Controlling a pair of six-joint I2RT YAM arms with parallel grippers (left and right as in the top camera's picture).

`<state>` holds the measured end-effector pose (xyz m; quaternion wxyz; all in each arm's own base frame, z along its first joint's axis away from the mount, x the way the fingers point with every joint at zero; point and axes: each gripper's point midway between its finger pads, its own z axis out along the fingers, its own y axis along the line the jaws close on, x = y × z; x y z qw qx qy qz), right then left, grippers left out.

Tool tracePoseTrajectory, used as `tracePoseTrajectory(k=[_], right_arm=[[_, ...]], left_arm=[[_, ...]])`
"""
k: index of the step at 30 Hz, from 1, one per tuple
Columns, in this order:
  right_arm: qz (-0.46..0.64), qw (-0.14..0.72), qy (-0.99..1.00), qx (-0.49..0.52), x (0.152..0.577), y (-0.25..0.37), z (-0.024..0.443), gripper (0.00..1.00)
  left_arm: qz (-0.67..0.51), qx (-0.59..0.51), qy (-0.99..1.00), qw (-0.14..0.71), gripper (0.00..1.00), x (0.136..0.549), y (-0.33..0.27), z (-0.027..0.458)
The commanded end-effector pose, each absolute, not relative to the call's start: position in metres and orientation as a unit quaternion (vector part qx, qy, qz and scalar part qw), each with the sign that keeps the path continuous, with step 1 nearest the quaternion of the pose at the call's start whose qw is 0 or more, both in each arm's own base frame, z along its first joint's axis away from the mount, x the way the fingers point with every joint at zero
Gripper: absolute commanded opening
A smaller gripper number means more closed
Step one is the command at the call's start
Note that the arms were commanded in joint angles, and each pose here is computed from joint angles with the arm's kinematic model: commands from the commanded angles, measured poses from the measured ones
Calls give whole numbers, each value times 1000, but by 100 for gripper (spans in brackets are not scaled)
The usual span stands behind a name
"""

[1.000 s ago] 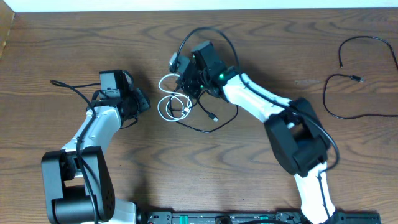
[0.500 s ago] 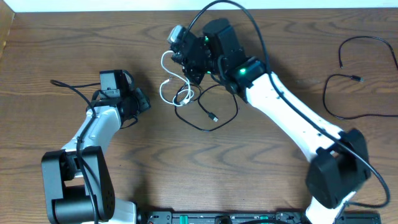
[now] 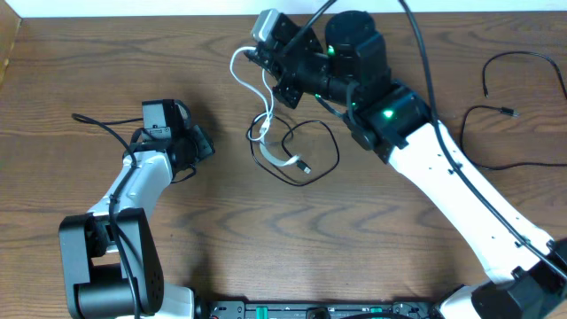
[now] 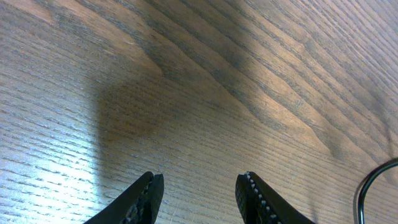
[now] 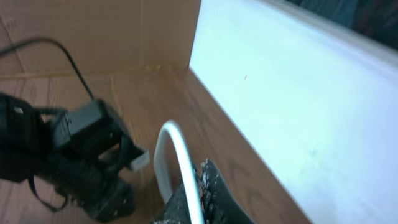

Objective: Untangle cables
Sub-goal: 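Pull the right gripper up-right, drawing the white cable out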

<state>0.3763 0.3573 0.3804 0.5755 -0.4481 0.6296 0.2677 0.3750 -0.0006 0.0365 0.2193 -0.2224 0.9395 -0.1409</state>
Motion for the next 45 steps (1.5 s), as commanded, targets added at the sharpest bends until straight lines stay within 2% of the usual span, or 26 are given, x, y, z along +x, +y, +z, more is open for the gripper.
tracePoseTrajectory(k=[1,5,11,16,19,24,28,33,34,38,40,45], right_arm=[[262,591,623,-440,375,351,395,1],[238,600,640,-416,386,344,395,1],[217,623,647,-382,398,336,404,1],[209,646,638,-362,405,331,417,1],[217,656,627,-360,404,333,425,1],[285,673,546,-409,374,348,457,1],[289,712,517,-377,373,336,490,1],[246,743,533,-321,392,318,501,1],[234,749,539,-306,398,313,502,1],[204,768,548,-262,409,298,509,1],[213,772,546,-246,410,295,514,1],[257,760,544,-245,403,302,516,1]], left_arm=[[-147,-219,939,222,43,376,-3,40],[-183,-203,937,218,43,377,-16,44],[-272,-102,928,235,43,381,-50,62],[-350,-21,903,250,55,378,-78,82],[-355,-18,901,251,60,378,-80,84],[-354,-18,901,251,61,378,-80,84],[-354,-18,900,252,62,379,-80,84],[-374,-10,893,251,62,377,-86,89],[-387,0,887,252,66,376,-89,92],[-461,104,838,273,71,361,-114,118],[-492,140,811,282,71,354,-122,130],[-495,143,809,283,71,354,-123,131]])
